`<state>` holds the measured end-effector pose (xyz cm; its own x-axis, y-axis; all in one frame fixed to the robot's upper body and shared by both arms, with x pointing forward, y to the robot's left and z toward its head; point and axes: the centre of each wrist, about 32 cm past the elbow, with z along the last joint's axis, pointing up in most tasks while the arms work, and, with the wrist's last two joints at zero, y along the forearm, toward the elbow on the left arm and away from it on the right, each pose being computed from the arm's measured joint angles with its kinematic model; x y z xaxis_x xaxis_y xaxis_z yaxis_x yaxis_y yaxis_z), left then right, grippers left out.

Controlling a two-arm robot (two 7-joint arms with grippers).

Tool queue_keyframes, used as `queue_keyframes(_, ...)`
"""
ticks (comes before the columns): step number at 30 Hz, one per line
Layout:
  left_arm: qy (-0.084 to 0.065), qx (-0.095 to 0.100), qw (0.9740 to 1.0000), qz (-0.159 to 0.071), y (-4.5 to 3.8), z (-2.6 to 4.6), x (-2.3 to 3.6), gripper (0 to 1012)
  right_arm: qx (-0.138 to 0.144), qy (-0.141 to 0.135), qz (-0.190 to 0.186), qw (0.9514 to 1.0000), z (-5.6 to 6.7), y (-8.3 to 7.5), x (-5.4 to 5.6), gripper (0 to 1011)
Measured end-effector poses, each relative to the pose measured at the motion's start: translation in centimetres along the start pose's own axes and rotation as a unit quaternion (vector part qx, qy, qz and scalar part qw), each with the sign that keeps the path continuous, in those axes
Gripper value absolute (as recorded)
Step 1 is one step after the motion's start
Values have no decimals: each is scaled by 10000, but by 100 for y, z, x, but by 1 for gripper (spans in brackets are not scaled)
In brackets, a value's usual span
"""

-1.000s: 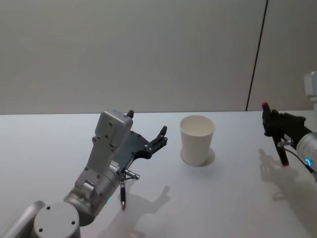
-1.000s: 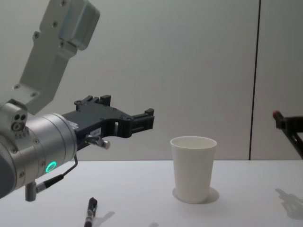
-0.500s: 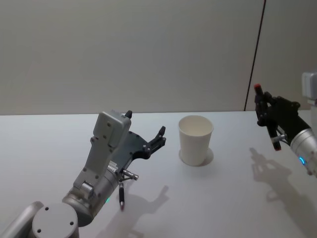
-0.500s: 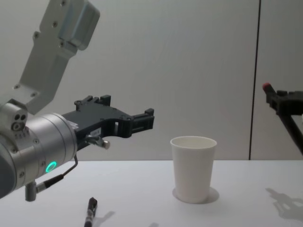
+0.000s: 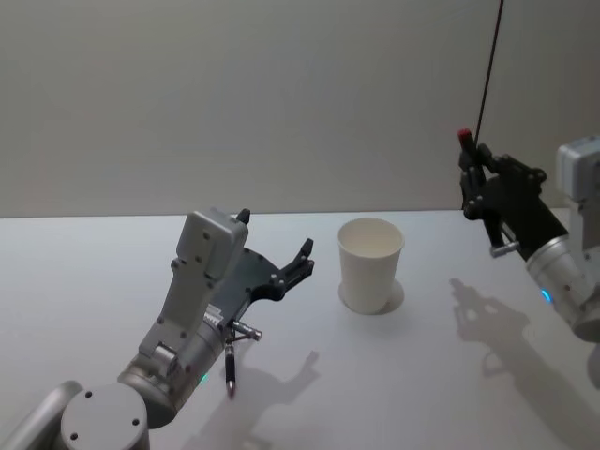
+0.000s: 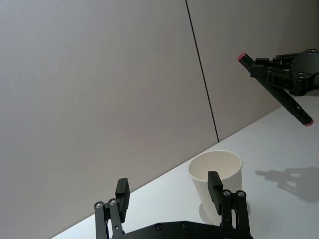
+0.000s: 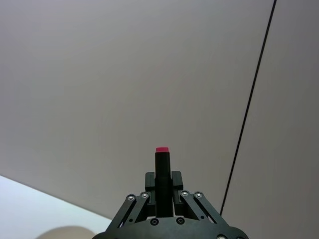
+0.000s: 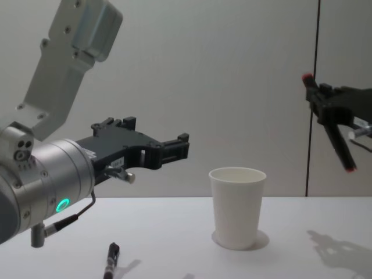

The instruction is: Place the pen into the pen holder.

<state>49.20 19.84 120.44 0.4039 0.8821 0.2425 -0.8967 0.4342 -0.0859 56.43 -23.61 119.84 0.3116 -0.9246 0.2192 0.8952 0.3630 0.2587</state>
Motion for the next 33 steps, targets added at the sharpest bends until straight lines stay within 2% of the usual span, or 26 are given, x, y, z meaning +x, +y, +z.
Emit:
queue_keyframes(7,0,0,10000,0,0,0,0,1003,403,-21,91,9991,-108,125,-62,179)
queue_keyframes(16,0,0,10000,0,0,0,0,1003,750,87,203,9969,-237,273,-152,179)
queue_keyframes(24,0,0,10000,0,0,0,0,1003,973,227,332,9944,-333,398,-252,179)
queue_keyframes(33,0,0,10000,0,0,0,0,1003,1102,343,451,9923,-408,533,-352,179)
